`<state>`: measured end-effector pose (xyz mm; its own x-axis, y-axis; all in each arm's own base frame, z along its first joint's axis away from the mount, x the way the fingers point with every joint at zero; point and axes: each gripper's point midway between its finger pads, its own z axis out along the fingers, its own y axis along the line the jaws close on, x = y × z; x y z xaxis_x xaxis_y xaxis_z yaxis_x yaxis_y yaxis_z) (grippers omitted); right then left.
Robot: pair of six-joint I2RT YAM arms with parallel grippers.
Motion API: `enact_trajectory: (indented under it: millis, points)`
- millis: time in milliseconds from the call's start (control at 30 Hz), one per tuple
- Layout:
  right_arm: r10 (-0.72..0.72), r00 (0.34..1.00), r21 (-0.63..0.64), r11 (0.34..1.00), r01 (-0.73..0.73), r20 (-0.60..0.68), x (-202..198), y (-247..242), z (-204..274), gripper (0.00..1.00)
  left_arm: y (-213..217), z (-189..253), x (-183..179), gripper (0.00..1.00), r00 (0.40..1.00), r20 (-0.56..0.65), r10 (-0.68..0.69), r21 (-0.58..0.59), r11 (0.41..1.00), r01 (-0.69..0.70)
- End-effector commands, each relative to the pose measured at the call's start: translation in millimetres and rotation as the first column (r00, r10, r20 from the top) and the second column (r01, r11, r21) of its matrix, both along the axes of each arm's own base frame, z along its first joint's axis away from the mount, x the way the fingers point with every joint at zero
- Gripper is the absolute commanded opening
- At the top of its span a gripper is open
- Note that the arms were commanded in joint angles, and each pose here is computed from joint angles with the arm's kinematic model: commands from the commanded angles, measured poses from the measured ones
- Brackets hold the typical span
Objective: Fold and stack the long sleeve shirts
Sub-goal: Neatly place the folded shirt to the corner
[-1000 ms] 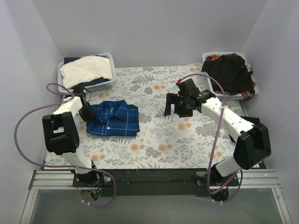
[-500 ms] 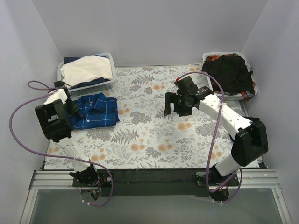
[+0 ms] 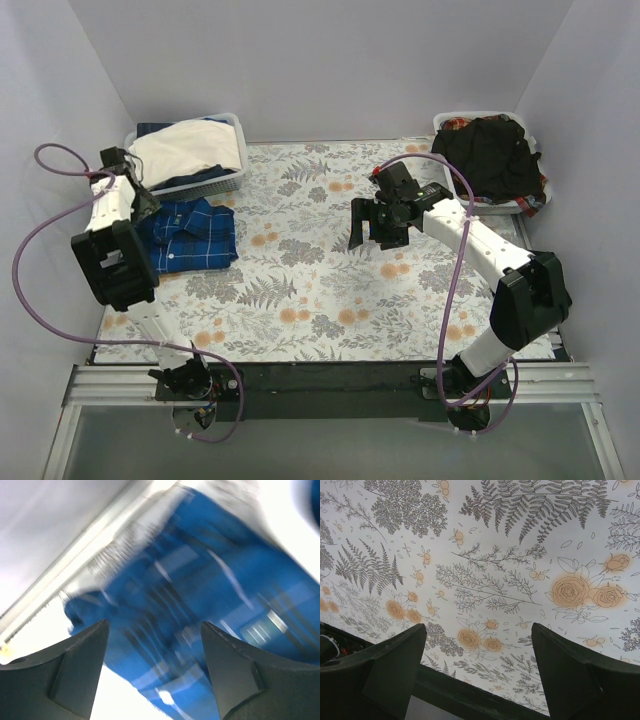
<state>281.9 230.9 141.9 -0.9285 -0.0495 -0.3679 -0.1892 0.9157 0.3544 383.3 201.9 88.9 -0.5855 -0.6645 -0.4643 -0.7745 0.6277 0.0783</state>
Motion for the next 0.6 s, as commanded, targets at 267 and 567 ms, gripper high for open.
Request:
enact_trajectory:
  millis: [267, 567]
  points:
    - [-0.029, 0.999, 0.017, 0.999, 0.029, 0.027, -1.2, -2.1, 7.3, 0.93, -201.5, 66.7, 5.3, 0.75, 0.884, 0.36, -0.298, -0.18, 0.908, 0.379]
    - [-0.058, 0.998, 0.014, 0.998, 0.058, 0.023, -13.5, -11.7, -0.3, 0.93, -250.8, 6.8, -8.0, 0.74, 0.861, 0.333, -0.383, -0.236, 0.851, 0.47]
